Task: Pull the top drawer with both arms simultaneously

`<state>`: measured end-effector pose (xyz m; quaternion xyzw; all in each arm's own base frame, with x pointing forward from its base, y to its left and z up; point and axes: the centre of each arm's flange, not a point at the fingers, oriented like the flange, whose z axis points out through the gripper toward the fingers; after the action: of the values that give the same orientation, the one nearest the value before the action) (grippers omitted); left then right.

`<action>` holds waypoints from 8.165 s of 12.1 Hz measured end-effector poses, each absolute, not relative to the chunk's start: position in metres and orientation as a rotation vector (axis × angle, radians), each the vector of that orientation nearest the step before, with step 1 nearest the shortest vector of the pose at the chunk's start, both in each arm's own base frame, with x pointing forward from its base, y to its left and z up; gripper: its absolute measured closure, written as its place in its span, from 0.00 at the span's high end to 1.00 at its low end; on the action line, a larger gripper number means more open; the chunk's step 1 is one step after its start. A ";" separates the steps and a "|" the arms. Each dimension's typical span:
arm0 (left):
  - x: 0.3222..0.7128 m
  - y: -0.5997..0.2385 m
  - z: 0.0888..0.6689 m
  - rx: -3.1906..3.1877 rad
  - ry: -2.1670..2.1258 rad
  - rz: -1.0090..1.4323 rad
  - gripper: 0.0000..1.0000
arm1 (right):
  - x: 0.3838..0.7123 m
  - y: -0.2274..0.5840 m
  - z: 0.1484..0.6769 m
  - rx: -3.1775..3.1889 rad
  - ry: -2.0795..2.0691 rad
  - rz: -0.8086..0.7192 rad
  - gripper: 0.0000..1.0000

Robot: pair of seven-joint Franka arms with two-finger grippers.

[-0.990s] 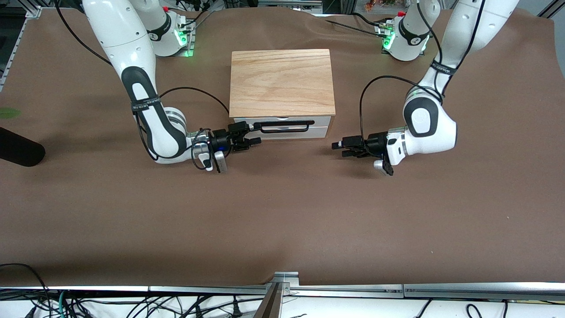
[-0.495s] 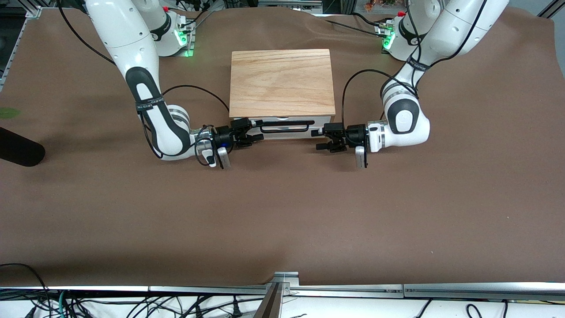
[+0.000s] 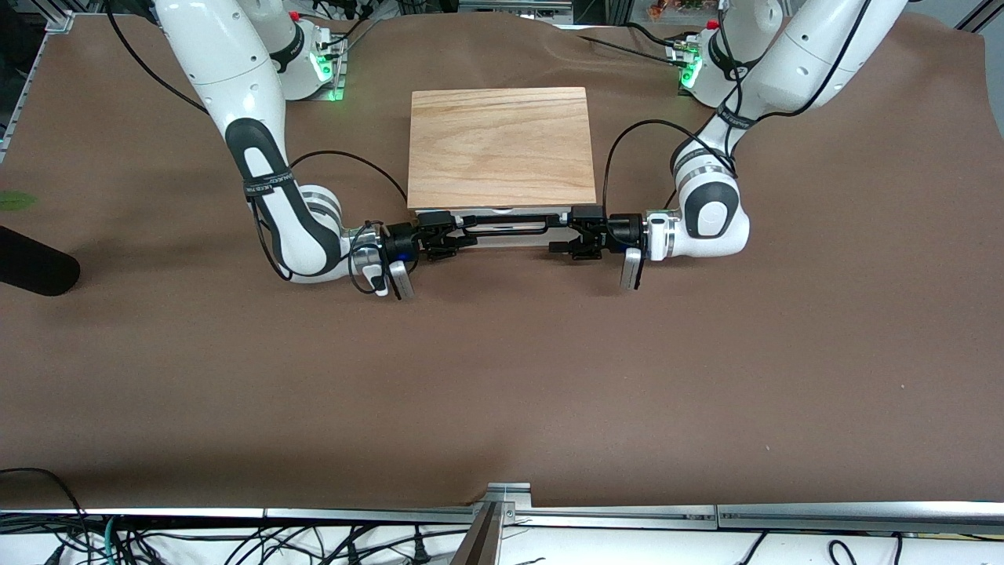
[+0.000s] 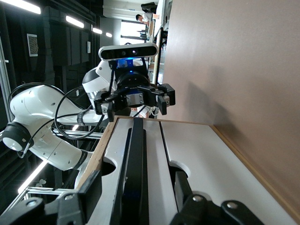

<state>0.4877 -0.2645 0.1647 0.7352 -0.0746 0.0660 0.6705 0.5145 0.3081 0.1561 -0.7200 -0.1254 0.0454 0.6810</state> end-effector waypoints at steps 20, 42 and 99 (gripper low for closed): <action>0.470 -0.281 0.151 1.586 -0.132 0.106 0.20 | 0.507 0.288 0.151 -1.542 -0.268 0.092 0.25; 0.492 -0.276 0.154 1.606 -0.057 0.008 0.19 | 0.527 0.290 0.155 -1.581 -0.232 0.094 0.18; 0.544 -0.014 0.545 3.130 -0.478 -0.108 1.00 | 0.632 -0.045 0.555 -3.172 -0.176 0.073 1.00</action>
<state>0.5439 -0.0137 0.5451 0.9879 -0.1509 -0.0341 -0.0131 0.6316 -0.0452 0.5546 -0.9980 -0.0555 0.0229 -0.0179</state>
